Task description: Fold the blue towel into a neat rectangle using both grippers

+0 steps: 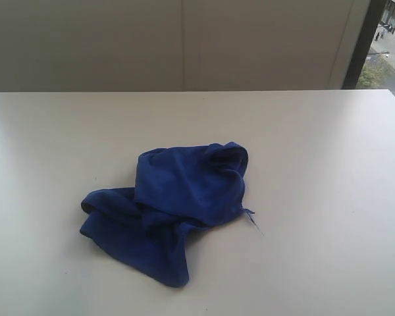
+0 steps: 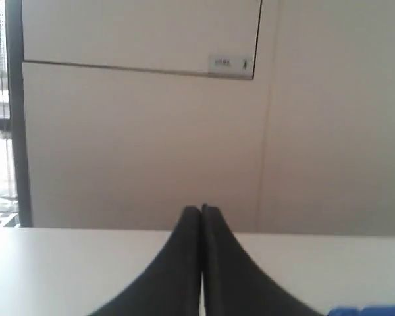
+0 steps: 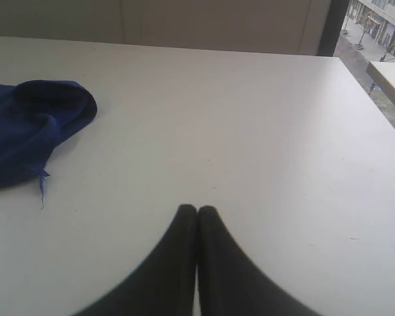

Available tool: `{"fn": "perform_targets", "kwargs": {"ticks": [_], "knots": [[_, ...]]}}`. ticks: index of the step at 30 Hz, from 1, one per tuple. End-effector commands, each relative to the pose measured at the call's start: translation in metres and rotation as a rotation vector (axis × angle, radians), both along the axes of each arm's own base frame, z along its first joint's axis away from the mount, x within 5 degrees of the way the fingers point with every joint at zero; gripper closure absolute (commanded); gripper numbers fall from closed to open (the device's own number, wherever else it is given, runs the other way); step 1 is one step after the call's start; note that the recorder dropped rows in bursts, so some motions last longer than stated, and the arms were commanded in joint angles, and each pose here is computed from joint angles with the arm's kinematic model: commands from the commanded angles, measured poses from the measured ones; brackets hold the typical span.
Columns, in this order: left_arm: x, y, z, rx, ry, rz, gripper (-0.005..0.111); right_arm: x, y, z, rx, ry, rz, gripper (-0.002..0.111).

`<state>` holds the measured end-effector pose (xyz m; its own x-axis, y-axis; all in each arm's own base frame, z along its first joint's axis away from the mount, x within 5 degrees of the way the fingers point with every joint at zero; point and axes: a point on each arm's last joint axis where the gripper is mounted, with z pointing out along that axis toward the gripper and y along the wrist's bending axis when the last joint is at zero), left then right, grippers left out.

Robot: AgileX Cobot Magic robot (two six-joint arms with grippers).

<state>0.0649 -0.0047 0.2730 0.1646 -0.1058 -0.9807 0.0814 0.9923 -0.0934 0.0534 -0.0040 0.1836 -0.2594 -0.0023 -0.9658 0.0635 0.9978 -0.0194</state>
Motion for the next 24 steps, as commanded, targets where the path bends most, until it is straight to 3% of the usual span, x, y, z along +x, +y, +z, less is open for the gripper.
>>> {"fn": "perform_targets", "kwargs": {"ticks": [1, 7, 11, 14, 17, 21, 24], "knots": [[0.018, 0.008, 0.012, 0.159, 0.193, 0.113, 0.107, 0.000, 0.000, -0.002, -0.010, -0.001, 0.005, 0.108], [0.052, 0.016, 0.001, 0.334, 0.482, 0.190, 0.107, 0.000, 0.000, -0.002, -0.010, -0.001, 0.005, 0.108], [0.079, 0.005, -0.016, 0.450, 0.702, 0.114, 0.107, 0.000, 0.000, -0.002, -0.010, -0.001, 0.005, 0.108], [0.091, -0.015, -0.031, 0.592, 0.879, -0.047, 0.107, 0.000, 0.000, -0.002, -0.010, -0.001, 0.005, 0.108], [0.096, -0.048, -0.039, 0.719, 0.961, -0.308, 0.107, 0.000, 0.000, 0.000, -0.012, -0.025, 0.005, 0.108], [0.090, -0.098, -0.044, 0.822, 0.932, -0.663, 0.107, 0.002, 0.000, 0.008, -0.017, -0.104, 0.007, 0.108], [0.086, -0.126, -0.049, 0.867, 0.873, -0.802, 0.107, 0.002, 0.000, 0.012, -0.020, -0.154, 0.009, 0.108]]}}
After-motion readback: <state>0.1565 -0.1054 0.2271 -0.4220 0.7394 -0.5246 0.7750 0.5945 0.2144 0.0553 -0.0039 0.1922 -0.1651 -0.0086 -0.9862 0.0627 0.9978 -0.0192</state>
